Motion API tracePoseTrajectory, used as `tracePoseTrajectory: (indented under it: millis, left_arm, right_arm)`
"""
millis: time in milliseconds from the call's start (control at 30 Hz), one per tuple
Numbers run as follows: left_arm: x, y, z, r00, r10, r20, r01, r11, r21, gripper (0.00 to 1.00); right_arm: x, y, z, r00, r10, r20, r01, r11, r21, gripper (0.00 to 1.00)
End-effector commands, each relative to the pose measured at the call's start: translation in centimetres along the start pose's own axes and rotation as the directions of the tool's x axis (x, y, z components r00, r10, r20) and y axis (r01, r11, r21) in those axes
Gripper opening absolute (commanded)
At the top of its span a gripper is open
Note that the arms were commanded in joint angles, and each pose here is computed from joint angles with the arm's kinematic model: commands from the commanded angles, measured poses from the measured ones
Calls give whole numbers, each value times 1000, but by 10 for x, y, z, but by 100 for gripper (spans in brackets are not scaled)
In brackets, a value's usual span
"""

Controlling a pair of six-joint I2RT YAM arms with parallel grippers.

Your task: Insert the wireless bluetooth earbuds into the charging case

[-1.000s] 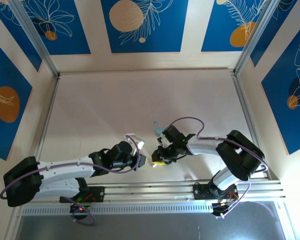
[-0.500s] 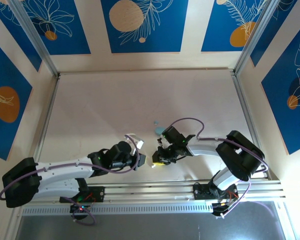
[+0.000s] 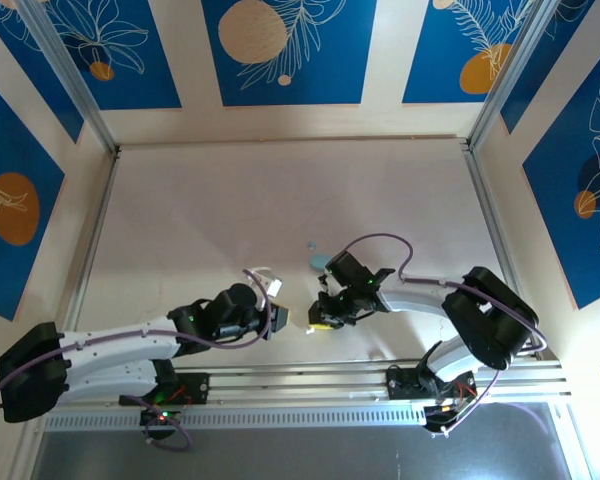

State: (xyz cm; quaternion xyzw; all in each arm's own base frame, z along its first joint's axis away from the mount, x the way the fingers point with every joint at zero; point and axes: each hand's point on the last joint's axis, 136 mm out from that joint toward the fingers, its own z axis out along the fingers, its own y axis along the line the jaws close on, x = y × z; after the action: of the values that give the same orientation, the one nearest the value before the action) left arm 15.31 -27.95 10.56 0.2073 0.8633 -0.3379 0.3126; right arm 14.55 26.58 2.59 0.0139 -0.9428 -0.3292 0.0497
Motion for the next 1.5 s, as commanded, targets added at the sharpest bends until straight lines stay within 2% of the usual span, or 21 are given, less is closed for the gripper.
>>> tracePoseTrajectory:
  millis: [0, 433, 700, 967, 1300, 1467]
  left_arm:
    - [-1, 12, -5, 1000, 7, 10, -6, 998, -55, 21]
    - [-34, 36, -21, 999, 19, 40, -13, 992, -123, 22]
    - [-47, 40, -26, 998, 32, 54, -25, 991, -131, 25]
    - [-48, 36, -23, 998, 22, 57, -15, 994, -107, 27]
    - [-45, 38, -22, 999, 2, 52, 3, 994, -105, 28]
    - [-44, 37, -22, 999, -2, 53, 7, 995, -98, 28]
  right_arm:
    - [-3, -2, -12, 999, -19, 28, 17, 996, 86, 18]
    - [-34, 10, -8, 997, -64, 48, 54, 978, 200, 19]
    - [-29, 15, -8, 995, -82, 53, 67, 969, 239, 20]
    - [-29, 11, -19, 992, -103, 78, 82, 968, 235, 30]
    - [-37, 9, -4, 994, -102, 50, 90, 976, 197, 53]
    - [-33, 6, 2, 995, -91, 29, 84, 979, 186, 56]
